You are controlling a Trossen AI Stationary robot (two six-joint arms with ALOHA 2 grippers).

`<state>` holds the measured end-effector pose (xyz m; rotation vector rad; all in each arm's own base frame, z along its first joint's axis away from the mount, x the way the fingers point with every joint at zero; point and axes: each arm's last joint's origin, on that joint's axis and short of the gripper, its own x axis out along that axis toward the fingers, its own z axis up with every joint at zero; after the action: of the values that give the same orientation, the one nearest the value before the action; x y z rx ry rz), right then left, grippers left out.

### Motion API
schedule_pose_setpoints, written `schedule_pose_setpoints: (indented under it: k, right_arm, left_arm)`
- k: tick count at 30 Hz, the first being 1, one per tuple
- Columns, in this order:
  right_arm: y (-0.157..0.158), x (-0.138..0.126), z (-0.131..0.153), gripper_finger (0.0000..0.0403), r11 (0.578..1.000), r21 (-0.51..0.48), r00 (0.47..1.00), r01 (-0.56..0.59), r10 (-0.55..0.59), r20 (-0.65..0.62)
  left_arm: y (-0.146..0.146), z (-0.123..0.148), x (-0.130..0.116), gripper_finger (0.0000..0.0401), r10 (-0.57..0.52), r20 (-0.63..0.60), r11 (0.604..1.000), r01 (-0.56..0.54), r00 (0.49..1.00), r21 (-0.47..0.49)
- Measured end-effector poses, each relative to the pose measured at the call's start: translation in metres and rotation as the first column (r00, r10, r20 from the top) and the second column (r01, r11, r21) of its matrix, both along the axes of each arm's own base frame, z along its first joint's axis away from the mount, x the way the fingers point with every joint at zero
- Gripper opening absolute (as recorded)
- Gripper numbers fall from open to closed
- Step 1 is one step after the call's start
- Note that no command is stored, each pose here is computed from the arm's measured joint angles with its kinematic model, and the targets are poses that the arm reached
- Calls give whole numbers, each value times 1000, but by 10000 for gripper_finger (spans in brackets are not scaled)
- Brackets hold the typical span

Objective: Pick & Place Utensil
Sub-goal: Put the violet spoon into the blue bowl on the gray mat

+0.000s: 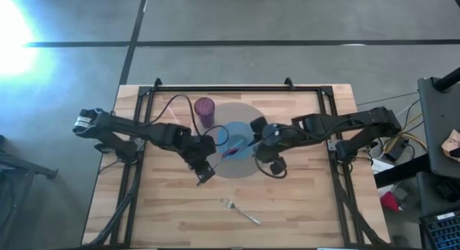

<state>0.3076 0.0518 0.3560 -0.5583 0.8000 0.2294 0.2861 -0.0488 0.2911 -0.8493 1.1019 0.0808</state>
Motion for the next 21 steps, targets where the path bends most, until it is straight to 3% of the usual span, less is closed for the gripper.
schedule_pose_setpoints:
  k: [6, 12, 17, 21]
  right_arm:
    - [-3, -9, 13, 167, 999, -39, 999, 18, -17, 48]
    - [-7, -21, 26, 166, 998, -51, 995, 46, -41, 95]
    - [-6, -25, 21, 166, 999, -33, 997, 26, -23, 80]
    - [-5, -18, 4, 166, 999, -40, 997, -15, 18, 74]
  left_arm:
    - [16, 1, 3, 0, 25, -23, 990, -28, 999, -137]
    - [33, 4, 6, 0, 96, -67, 947, -112, 993, -302]
    - [37, 9, 10, 0, 105, -14, 943, -104, 994, -317]
    - [38, 9, 11, 0, 111, 18, 961, -103, 994, -256]
